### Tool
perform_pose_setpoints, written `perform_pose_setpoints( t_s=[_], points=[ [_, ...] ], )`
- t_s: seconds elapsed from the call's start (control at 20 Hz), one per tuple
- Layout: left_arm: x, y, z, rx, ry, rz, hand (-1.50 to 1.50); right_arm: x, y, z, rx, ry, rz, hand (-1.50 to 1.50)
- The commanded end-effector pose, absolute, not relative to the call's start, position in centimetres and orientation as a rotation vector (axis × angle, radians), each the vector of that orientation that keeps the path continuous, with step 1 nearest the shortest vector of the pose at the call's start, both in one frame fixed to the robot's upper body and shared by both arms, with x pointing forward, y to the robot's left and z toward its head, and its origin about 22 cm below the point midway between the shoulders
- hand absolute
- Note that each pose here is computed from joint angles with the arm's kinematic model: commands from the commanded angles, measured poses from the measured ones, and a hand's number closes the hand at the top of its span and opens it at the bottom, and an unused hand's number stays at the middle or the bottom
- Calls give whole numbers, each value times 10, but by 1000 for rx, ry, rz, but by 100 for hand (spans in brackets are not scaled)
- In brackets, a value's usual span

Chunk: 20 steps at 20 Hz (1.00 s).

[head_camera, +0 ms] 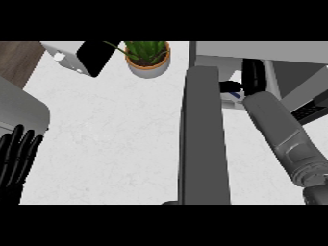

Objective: Pick up the milk, place it into the microwave and close the microwave

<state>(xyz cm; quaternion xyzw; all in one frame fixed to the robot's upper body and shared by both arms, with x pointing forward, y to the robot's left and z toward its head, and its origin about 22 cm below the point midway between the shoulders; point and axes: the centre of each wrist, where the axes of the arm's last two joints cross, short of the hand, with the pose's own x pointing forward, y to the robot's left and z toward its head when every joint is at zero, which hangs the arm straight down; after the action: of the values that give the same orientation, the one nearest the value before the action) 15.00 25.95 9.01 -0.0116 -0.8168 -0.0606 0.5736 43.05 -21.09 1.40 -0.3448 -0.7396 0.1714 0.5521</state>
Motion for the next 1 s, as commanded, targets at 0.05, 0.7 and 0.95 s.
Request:
perform_pose_setpoints(
  t_s=[0.05,0.7,0.95],
  points=[
    [145,268,90,-6,-1907,-141,-150,433,-216,20,-853,-1755,364,-150],
    [131,253,75,-30,-1881,-161,-150,432,-254,26,-910,-1820,244,-150],
    [128,250,93,4,-1908,-147,-150,435,-279,40,-856,-1809,207,-150]
  ],
)
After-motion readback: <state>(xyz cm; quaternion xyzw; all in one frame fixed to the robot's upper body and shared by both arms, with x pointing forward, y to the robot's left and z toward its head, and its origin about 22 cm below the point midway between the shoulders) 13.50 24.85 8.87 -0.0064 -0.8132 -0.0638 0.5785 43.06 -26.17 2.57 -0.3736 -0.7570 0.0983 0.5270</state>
